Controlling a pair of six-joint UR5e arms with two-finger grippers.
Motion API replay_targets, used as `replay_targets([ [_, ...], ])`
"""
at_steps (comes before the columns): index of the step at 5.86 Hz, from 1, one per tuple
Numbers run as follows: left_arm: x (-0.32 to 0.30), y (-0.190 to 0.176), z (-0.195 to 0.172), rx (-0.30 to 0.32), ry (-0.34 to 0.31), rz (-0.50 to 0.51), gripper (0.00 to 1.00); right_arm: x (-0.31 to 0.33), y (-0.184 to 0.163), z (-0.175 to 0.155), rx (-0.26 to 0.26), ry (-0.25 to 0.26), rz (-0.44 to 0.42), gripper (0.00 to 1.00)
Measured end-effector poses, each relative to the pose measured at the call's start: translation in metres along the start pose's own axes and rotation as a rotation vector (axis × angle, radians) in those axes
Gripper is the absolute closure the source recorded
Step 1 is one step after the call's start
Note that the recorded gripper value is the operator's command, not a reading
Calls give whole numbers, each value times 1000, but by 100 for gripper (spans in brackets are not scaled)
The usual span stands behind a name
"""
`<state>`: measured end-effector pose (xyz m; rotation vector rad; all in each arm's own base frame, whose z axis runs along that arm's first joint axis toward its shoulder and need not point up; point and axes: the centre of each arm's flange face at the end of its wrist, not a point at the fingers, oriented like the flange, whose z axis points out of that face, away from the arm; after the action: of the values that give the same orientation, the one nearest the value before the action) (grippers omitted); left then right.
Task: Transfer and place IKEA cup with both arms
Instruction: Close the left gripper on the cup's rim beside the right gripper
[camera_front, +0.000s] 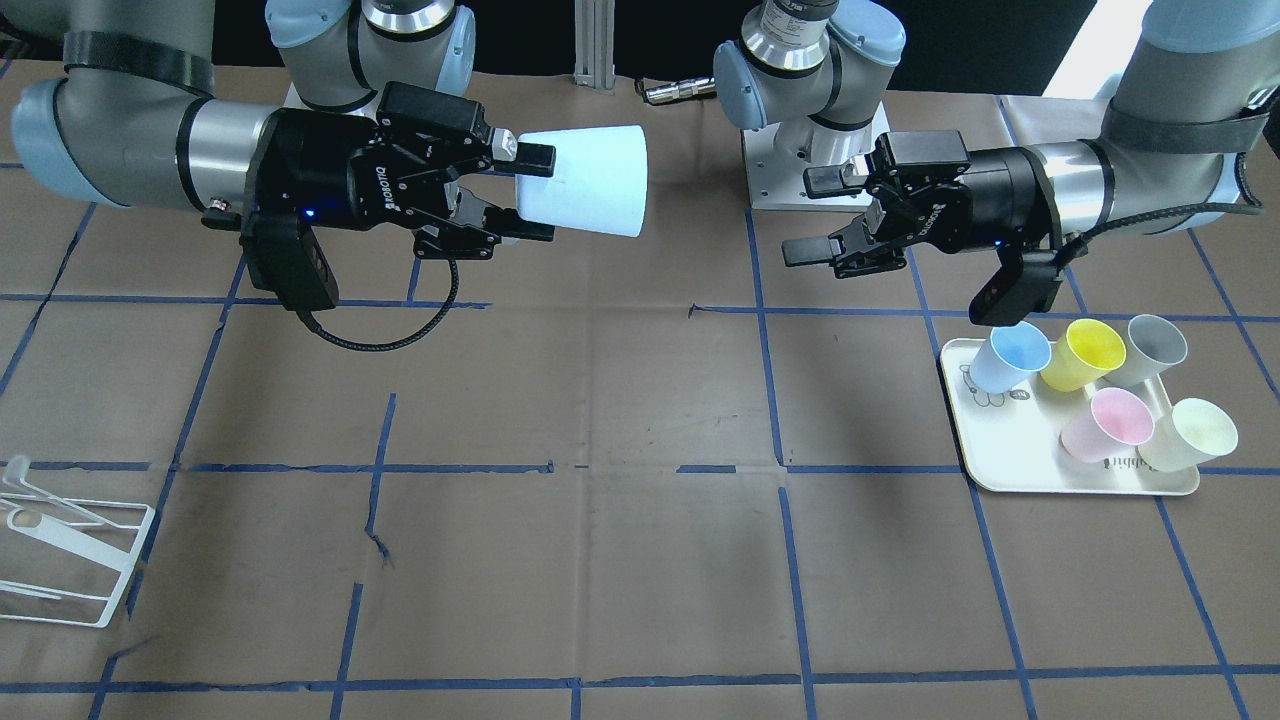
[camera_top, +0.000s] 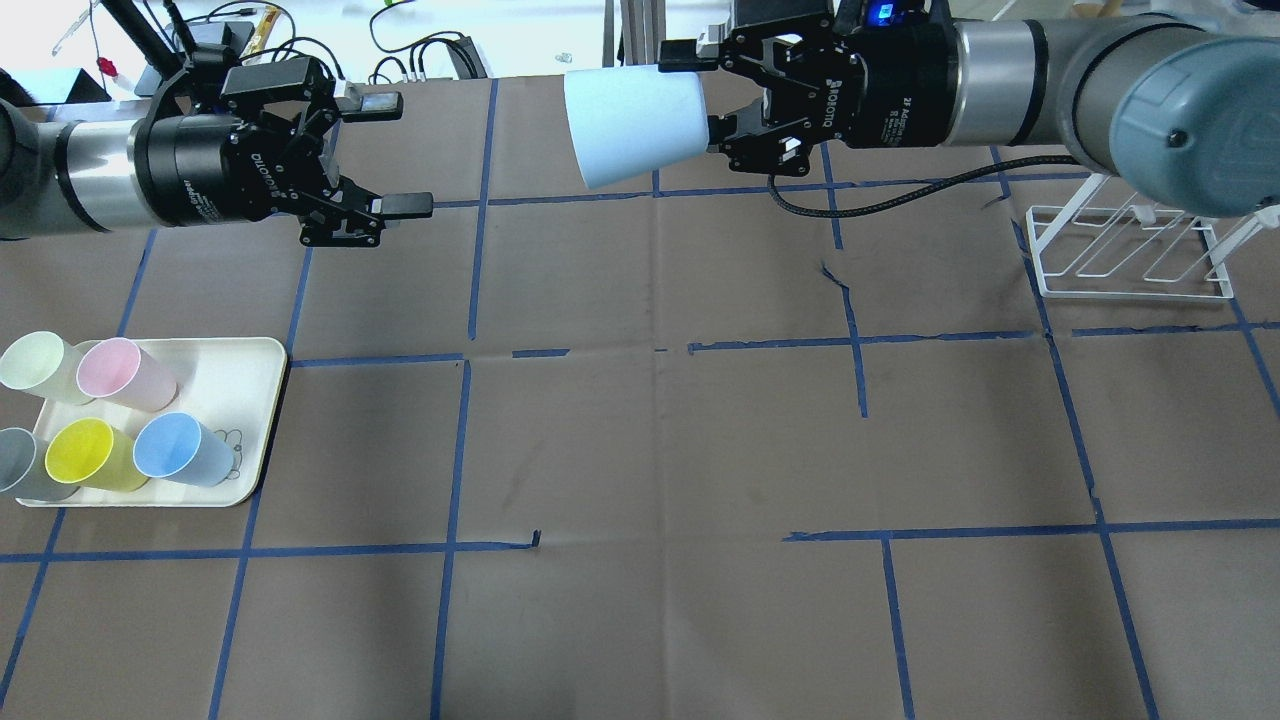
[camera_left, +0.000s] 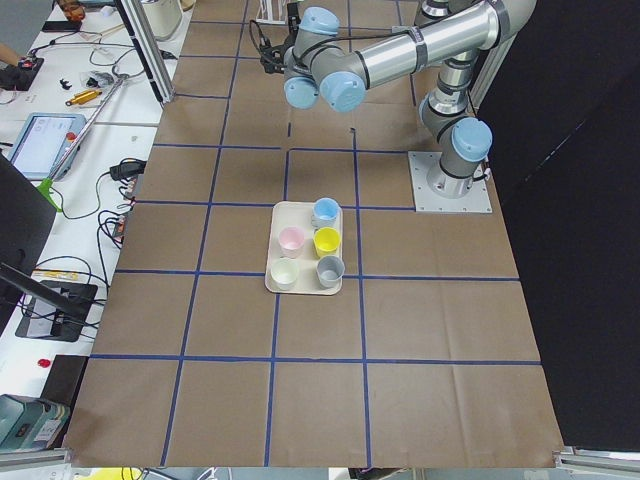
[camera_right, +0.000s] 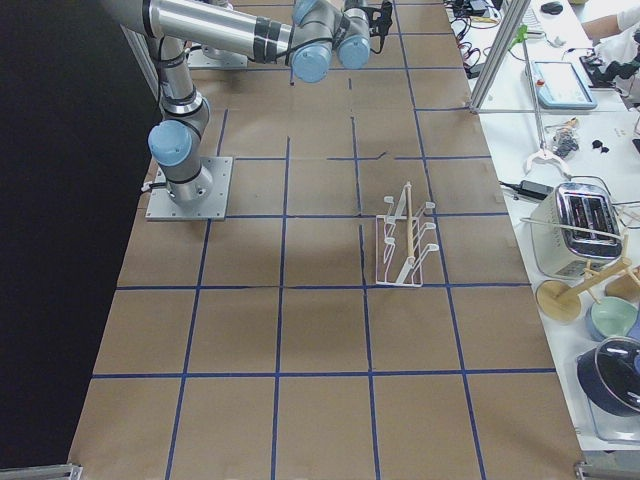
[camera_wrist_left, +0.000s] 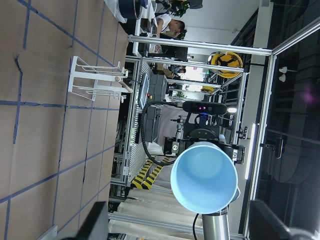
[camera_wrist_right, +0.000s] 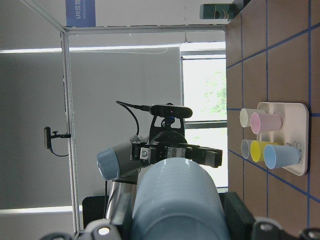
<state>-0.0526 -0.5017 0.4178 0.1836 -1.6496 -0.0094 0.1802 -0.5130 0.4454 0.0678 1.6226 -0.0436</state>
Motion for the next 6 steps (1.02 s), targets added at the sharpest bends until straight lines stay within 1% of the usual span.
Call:
replay_targets([
  [2, 9, 1, 14, 29, 20, 16, 2, 4, 1, 0, 5, -8, 5, 81],
  [6, 39, 13, 79, -3, 50, 54, 2, 5, 1, 0, 7, -11, 0, 81],
])
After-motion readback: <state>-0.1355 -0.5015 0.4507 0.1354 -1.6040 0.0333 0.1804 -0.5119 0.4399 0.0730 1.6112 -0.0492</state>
